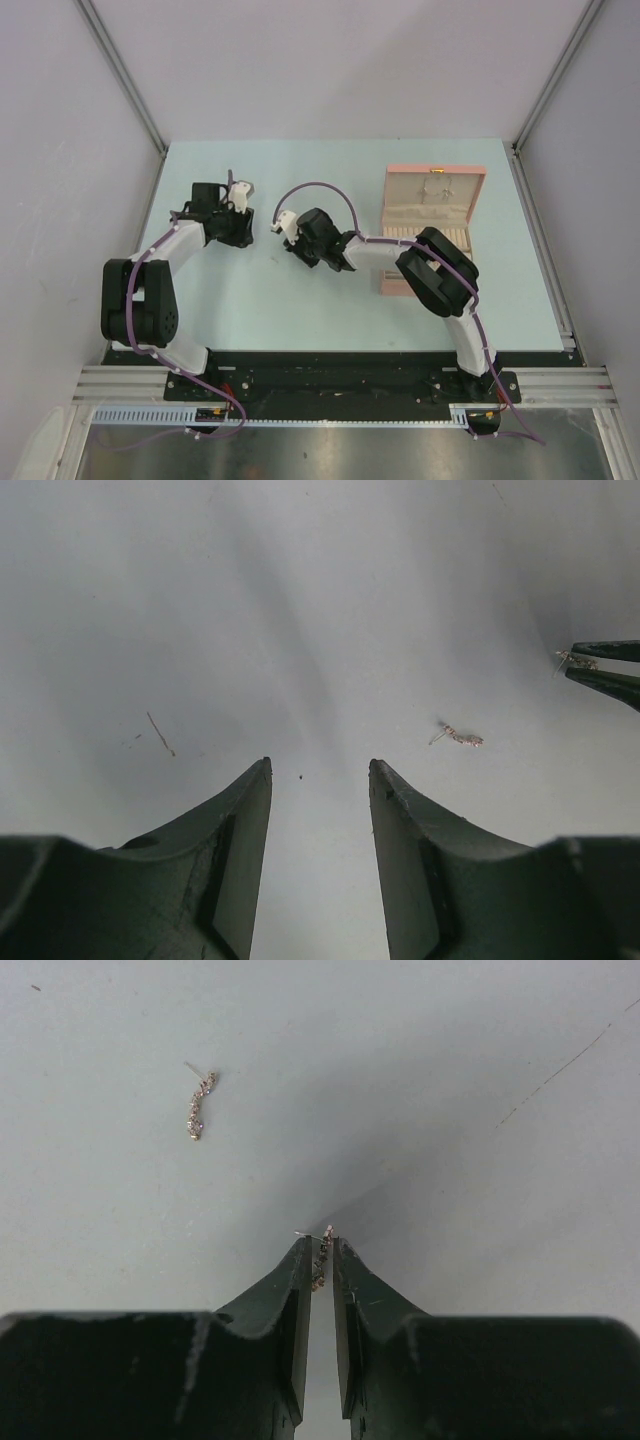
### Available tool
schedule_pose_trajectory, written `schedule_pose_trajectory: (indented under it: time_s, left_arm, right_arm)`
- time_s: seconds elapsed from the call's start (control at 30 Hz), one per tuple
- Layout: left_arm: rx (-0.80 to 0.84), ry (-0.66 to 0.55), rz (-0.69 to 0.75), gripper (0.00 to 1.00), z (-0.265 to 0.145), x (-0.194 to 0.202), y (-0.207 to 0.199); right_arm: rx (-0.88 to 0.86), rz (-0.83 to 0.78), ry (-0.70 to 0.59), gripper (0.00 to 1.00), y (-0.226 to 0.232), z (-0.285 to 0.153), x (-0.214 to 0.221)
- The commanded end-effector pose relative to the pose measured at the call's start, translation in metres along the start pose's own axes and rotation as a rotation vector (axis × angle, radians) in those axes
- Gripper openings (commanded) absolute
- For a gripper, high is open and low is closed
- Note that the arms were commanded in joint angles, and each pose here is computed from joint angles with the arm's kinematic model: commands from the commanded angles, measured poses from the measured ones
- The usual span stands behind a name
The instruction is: Organize the mixed jewelry
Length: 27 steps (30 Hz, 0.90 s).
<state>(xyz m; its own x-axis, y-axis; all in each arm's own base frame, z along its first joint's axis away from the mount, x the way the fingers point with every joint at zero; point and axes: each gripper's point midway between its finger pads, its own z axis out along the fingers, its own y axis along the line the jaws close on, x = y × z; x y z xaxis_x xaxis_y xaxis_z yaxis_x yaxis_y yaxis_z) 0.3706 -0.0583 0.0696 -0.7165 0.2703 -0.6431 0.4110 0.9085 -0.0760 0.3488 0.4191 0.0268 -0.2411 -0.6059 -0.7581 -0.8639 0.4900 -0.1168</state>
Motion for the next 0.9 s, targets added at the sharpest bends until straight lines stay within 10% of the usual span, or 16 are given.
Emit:
schedule_pose_trajectory:
  time_s: [0.0, 0.87]
  left_arm:
    - [0.022, -0.042, -0.011, 0.49, -0.007, -0.009, -0.001]
    - [0.026, -0.048, -0.019, 0.49, -0.007, -0.008, 0.000]
  right_arm:
    - [0.030, -0.025, -0.020, 0.17, -0.004, 0.008, -0.008]
    - [0.064, -0.023, 0.008, 0.00, -0.015, -0.024, -0.021]
